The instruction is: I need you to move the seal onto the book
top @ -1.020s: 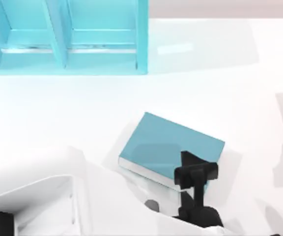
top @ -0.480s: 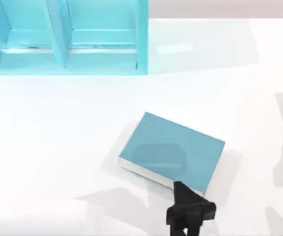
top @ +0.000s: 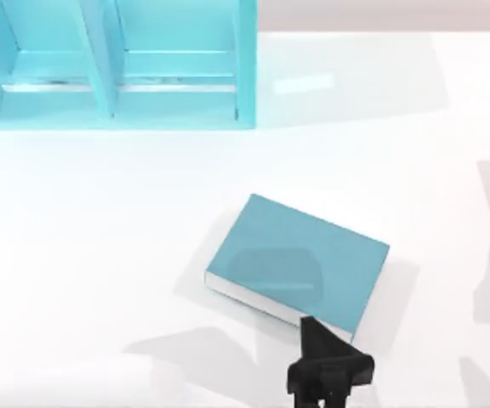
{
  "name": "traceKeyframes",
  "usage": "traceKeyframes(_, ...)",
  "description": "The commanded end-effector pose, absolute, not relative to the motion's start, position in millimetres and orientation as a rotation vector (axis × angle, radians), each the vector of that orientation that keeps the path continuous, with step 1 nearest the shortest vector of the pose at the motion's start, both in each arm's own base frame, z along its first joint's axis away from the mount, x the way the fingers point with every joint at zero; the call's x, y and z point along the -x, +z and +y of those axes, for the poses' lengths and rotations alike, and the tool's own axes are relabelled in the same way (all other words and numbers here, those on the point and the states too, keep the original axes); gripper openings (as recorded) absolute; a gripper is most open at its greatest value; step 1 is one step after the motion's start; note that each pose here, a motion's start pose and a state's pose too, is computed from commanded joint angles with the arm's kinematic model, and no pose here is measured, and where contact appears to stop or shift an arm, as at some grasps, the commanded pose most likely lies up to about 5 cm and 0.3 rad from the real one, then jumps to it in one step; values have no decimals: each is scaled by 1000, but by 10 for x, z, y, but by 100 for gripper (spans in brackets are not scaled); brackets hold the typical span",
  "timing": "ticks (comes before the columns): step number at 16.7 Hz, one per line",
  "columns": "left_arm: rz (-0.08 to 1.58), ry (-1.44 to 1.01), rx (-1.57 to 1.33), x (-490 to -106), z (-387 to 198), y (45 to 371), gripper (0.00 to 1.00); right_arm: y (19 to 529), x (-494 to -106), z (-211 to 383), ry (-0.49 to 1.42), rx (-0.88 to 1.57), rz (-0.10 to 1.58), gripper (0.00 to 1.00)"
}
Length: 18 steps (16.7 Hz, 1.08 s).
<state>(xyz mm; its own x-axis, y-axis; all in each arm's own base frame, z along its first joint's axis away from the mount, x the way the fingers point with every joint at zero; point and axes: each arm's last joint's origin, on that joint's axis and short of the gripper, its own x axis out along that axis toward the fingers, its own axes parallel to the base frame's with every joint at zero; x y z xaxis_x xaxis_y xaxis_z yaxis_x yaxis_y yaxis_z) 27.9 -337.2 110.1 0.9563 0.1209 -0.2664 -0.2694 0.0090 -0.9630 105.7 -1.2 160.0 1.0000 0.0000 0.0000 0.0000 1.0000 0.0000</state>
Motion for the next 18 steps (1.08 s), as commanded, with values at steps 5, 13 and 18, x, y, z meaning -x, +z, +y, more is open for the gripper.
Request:
traceKeyframes(5, 117, 398, 1491, -542, -3245, 1251, 100, 1600, -1057, -12, 0, 0, 0, 100)
traceKeyframes(13, 296, 663, 1304, -1360, -2394, 1847, 100, 1600, -1057, -12, 0, 0, 0, 100)
traceKeyframes(18, 495, 610, 1147, -1602, -1538, 2087, 100, 1600, -1057, -12, 0, 0, 0, 100)
